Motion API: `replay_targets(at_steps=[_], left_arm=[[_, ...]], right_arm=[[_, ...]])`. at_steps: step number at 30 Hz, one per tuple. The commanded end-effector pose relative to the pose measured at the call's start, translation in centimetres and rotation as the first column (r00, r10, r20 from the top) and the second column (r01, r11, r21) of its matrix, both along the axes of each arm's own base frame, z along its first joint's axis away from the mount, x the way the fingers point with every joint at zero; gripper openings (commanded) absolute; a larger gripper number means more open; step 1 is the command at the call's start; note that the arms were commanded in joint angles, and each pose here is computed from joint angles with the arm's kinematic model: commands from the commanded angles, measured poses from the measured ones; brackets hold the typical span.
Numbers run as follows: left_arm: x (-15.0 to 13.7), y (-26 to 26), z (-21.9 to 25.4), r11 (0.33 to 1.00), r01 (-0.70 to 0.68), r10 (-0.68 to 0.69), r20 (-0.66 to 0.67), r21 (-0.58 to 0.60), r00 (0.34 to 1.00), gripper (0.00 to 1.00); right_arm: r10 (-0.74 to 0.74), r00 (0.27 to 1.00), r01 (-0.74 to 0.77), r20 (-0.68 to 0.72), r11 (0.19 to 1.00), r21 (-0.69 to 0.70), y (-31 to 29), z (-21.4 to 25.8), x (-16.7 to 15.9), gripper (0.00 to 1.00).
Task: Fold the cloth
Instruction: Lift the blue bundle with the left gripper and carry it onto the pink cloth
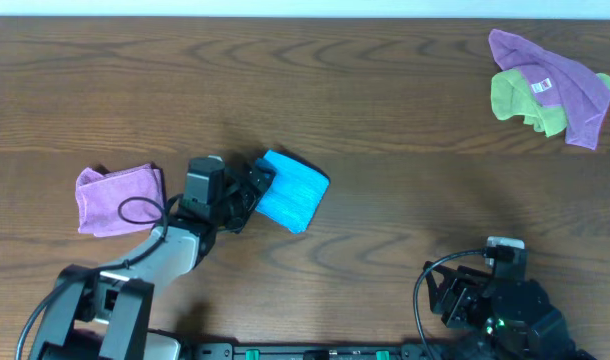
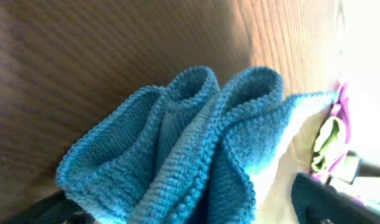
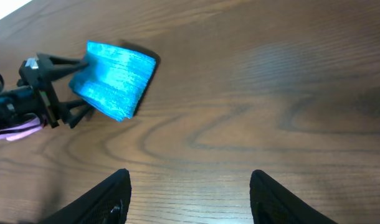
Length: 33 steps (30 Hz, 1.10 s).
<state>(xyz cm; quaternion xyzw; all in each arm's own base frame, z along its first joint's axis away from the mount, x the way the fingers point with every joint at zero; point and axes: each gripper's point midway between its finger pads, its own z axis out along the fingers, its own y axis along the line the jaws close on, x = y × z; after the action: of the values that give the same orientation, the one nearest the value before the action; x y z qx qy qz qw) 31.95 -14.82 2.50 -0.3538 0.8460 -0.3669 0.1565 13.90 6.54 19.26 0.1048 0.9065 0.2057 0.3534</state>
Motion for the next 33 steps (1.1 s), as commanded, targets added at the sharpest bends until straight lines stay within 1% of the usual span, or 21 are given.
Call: replay_targets(at_steps=[1, 3, 6, 8, 9, 13, 16, 23, 26, 28, 33], left_arm=[[-1.1, 0.4, -2.2, 0.999, -0.024, 0.026, -0.074, 0.027, 0.997, 0.75], [-1.0, 0.4, -2.3, 0.999, -0.026, 0.029, -0.073, 0.031, 0.997, 0.62], [-1.0, 0.5, -2.3, 0.999, -0.028, 0.03, -0.073, 0.033, 0.997, 0.48], [-1.0, 0.5, -2.3, 0.999, -0.027, 0.03, -0.073, 0.033, 0.997, 0.35], [-1.0, 0.5, -2.3, 0.999, -0.027, 0.029, -0.073, 0.032, 0.997, 0.31], [-1.0, 0.5, -2.3, 0.999, -0.025, 0.027, -0.071, 0.033, 0.997, 0.16], [-0.7, 0.2, -1.9, 0.999, 0.009, -0.008, -0.029, 0.042, 1.0, 0.06], [0.3, -1.3, 0.1, 0.991, 0.128, -0.129, 0.072, 0.024, 0.989, 0.06], [0.5, -1.8, 1.0, 0.986, 0.164, -0.165, 0.09, 0.023, 0.982, 0.06], [0.5, -1.7, 1.5, 0.984, 0.176, -0.179, 0.084, 0.041, 0.98, 0.06], [0.8, 0.5, 3.8, 0.969, 0.191, -0.201, 0.057, 0.154, 0.978, 0.06]], right_arm=[[-0.004, 1.0, 0.004, 0.002, 1.0, 0.003, 0.0, 0.0, 0.0, 0.61], [-0.004, 1.0, 0.004, 0.002, 1.0, 0.003, 0.0, 0.0, 0.0, 0.61], [-0.004, 1.0, 0.004, 0.003, 1.0, 0.003, 0.0, 0.0, 0.0, 0.61], [-0.004, 1.0, 0.004, 0.003, 1.0, 0.003, 0.0, 0.0, 0.0, 0.62], [-0.004, 1.0, 0.004, 0.003, 1.0, 0.003, 0.0, 0.0, 0.0, 0.61], [-0.004, 1.0, 0.004, 0.002, 1.0, 0.003, 0.0, 0.0, 0.0, 0.62], [-0.004, 1.0, 0.004, 0.002, 1.0, 0.003, 0.0, 0.0, 0.0, 0.61], [-0.002, 1.0, 0.002, 0.003, 1.0, 0.0, -0.1, 0.0, 0.0, 0.61], [0.001, 1.0, -0.001, 0.004, 1.0, -0.004, -0.1, 0.0, 0.0, 0.61], [0.001, 1.0, -0.001, 0.004, 1.0, -0.004, -0.1, 0.0, 0.0, 0.61], [0.001, 1.0, -0.001, 0.004, 1.0, -0.004, -0.1, 0.0, 0.0, 0.61]])
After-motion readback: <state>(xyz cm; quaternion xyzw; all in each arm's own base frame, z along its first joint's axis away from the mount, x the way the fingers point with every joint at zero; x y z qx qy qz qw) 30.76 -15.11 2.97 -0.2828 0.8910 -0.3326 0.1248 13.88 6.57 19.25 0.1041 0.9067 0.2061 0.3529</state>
